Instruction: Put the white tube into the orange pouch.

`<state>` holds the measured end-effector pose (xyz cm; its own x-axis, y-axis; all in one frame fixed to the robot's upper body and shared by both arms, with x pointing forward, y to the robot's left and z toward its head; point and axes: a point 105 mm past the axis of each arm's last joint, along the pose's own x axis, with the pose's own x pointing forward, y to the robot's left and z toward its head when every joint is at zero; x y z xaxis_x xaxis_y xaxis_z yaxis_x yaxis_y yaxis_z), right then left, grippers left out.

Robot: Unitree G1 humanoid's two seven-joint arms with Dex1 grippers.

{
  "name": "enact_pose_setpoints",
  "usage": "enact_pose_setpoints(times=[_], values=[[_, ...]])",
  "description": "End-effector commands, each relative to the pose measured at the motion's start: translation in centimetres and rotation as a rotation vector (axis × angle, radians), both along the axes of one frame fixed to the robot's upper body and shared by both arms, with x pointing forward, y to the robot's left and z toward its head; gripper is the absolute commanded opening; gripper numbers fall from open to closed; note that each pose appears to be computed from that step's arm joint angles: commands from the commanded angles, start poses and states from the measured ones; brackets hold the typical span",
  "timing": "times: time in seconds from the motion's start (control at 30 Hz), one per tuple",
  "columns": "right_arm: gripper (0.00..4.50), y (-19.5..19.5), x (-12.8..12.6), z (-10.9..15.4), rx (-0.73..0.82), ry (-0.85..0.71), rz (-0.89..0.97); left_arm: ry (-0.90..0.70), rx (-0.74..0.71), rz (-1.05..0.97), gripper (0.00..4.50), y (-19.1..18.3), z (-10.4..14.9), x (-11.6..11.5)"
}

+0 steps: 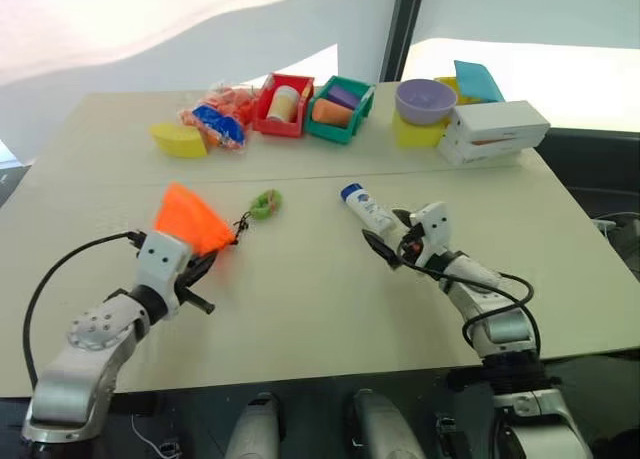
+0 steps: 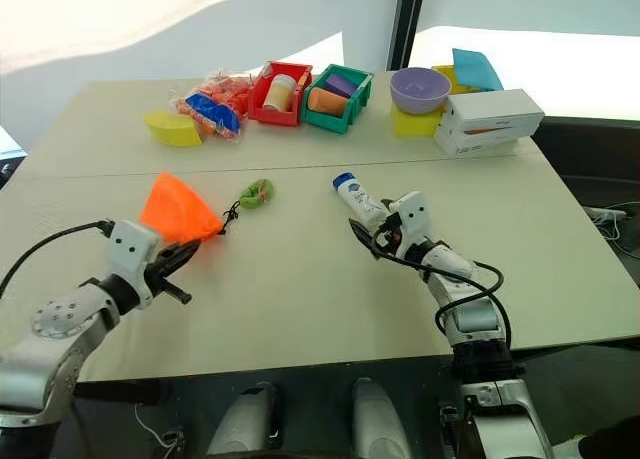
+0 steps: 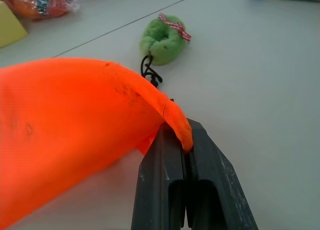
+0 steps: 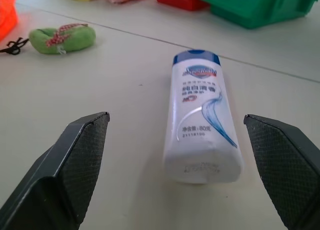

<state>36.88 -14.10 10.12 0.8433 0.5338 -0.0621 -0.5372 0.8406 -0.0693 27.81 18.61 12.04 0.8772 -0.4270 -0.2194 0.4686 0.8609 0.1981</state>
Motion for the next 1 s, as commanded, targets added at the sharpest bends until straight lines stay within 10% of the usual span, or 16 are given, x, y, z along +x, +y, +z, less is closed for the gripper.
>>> enact_pose_setpoints(times=[0.03, 0.33, 0.57, 0.77, 1.0], values=[[4.5, -0.1, 1.0, 1.0, 0.034, -0.021, -0.021, -0.03, -0.014, -0.07, 0.04, -2.1, 1.3, -0.7], [4.5, -0.1, 2.0, 0.4, 0.065, -0.004, -0.045, 0.109, -0.138, -0.25, 0.04, -5.4, 0.9, -4.5], [4.5, 0.4, 2.2, 0.5, 0.075, -0.01, -0.037, 0.168, -0.19, -0.139, 0.04, -0.4, 0.3, -5.4], [1.85, 0.6, 2.4, 0.5, 0.082, -0.016, -0.029, 0.148, -0.194, -0.097, 0.0, 1.8, 0.5, -5.1], [1.64, 1.7, 0.4, 1.3, 0.075, -0.063, 0.085, 0.133, -0.24, -0.075, 0.0, 2.1, 0.5, -4.3]])
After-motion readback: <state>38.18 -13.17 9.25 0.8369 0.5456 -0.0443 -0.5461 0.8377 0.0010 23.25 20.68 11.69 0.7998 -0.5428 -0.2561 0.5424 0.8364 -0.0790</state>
